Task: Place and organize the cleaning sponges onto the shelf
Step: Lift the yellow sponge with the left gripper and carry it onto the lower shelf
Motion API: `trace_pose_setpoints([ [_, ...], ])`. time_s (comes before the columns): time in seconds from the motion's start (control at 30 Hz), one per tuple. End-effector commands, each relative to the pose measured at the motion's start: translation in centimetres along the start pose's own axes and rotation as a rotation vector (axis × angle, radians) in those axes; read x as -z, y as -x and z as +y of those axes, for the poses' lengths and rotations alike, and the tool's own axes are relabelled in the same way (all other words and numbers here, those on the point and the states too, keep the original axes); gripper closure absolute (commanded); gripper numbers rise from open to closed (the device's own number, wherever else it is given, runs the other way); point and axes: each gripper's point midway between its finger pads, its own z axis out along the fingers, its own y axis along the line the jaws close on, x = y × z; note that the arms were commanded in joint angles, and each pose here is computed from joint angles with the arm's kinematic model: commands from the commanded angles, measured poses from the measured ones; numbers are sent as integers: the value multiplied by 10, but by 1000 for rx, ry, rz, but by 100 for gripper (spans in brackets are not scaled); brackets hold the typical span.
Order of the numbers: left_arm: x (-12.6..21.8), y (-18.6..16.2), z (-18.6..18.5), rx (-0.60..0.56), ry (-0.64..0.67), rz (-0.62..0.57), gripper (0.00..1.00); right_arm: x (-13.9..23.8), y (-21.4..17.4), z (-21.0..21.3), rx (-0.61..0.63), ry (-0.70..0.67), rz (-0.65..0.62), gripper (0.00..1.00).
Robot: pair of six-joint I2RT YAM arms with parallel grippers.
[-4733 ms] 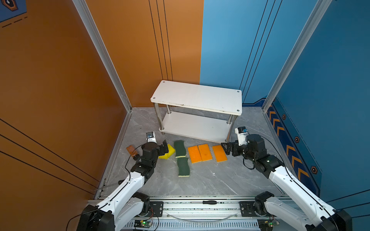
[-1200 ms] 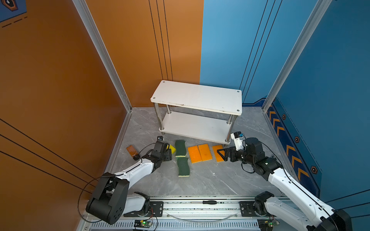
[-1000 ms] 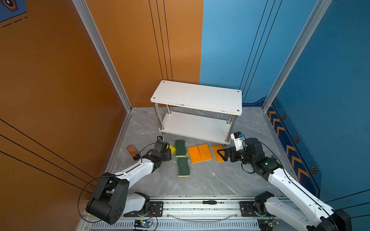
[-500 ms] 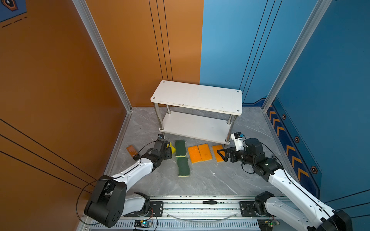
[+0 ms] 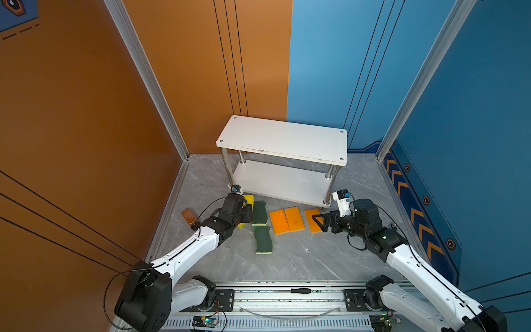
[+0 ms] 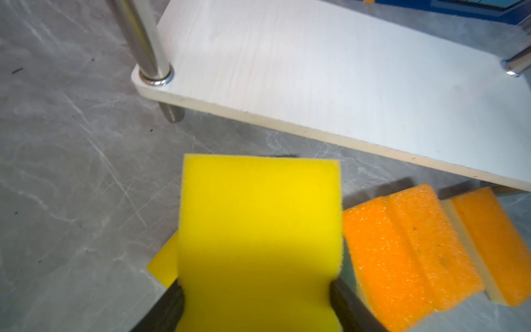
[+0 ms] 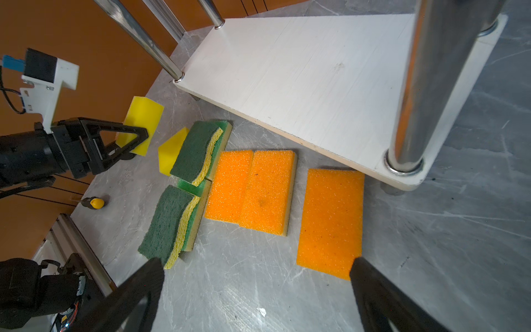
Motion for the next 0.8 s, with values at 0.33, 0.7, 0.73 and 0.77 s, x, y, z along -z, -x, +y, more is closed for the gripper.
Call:
trace_pose_setpoints([
  [0.33, -6, 37, -73, -100, -113, -41, 37, 18, 9, -15, -35, -70, -66, 0],
  [0.7, -42, 50, -157, -171, -207, -66, 35, 26, 8, -32, -67, -144, -85, 0],
  [0.73, -46, 51, -163, -176, -210, -68, 35, 27, 8, -34, -69, -152, -88, 0],
  [0.77, -49, 52, -171, -179, -219, -73, 35, 28, 7, -36, -73, -160, -92, 0],
])
